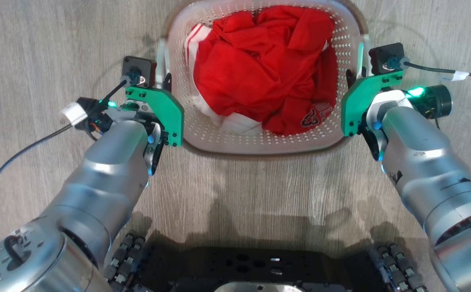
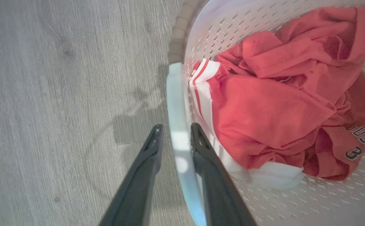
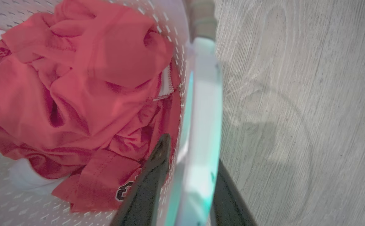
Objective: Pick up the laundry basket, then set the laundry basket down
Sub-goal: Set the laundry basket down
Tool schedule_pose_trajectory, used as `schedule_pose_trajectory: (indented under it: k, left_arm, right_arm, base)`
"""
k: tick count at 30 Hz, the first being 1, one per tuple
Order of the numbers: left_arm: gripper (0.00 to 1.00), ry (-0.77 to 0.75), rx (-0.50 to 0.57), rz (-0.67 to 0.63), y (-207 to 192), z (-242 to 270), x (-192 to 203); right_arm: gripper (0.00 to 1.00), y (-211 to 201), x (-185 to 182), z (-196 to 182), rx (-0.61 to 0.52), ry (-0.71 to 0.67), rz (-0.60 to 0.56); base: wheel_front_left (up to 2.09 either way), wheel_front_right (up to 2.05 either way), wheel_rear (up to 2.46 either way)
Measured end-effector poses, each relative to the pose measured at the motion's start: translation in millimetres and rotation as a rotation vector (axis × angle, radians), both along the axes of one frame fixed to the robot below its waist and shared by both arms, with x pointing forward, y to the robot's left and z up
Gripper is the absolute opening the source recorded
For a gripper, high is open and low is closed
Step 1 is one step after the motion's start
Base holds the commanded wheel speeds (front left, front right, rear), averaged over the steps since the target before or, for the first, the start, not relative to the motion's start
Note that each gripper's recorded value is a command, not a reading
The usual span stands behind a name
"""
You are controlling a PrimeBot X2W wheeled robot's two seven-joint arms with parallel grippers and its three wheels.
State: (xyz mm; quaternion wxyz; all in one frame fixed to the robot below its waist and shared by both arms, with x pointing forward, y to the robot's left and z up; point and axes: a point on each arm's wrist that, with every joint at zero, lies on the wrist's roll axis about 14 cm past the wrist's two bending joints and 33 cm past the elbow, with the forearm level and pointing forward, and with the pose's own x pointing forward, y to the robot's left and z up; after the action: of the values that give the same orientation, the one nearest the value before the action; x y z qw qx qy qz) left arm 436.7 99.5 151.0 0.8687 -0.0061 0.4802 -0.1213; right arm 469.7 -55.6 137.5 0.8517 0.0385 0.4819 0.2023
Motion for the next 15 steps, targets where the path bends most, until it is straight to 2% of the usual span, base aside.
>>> schedule_pose_trajectory:
  k: [1,2,3,5,7,15]
  left_arm:
    - [0.47,-0.001,0.007,0.001,2,0,0]
    - [0.69,-0.001,0.008,0.002,3,0,0]
    - [0.86,0.0,0.008,0.006,3,0,0]
    - [0.89,0.001,0.006,0.011,3,1,0]
    - [1.0,-0.001,0.01,0.011,4,1,1]
    - [1.0,-0.021,0.024,0.007,5,9,5]
  right_arm:
    - [0.51,0,0,0,-0.003,-0.001,0.003]
    - [0.72,-1,0,0,-0.005,-0.002,0.005]
    - [0.97,-2,0,0,-0.006,-0.003,0.004]
    - [1.0,-2,1,1,-0.007,-0.004,0.004]
    - [1.0,-2,1,2,-0.008,-0.007,0.008]
    - [1.0,-4,6,12,-0.011,-0.028,0.006]
  base:
    - [0.0,0.0,0.0]
    - [0.0,0.0,0.0]
    - [0.0,0.0,0.0]
    - [0.0,0.0,0.0]
    - [0.0,0.0,0.0]
    - [0.0,0.0,0.0]
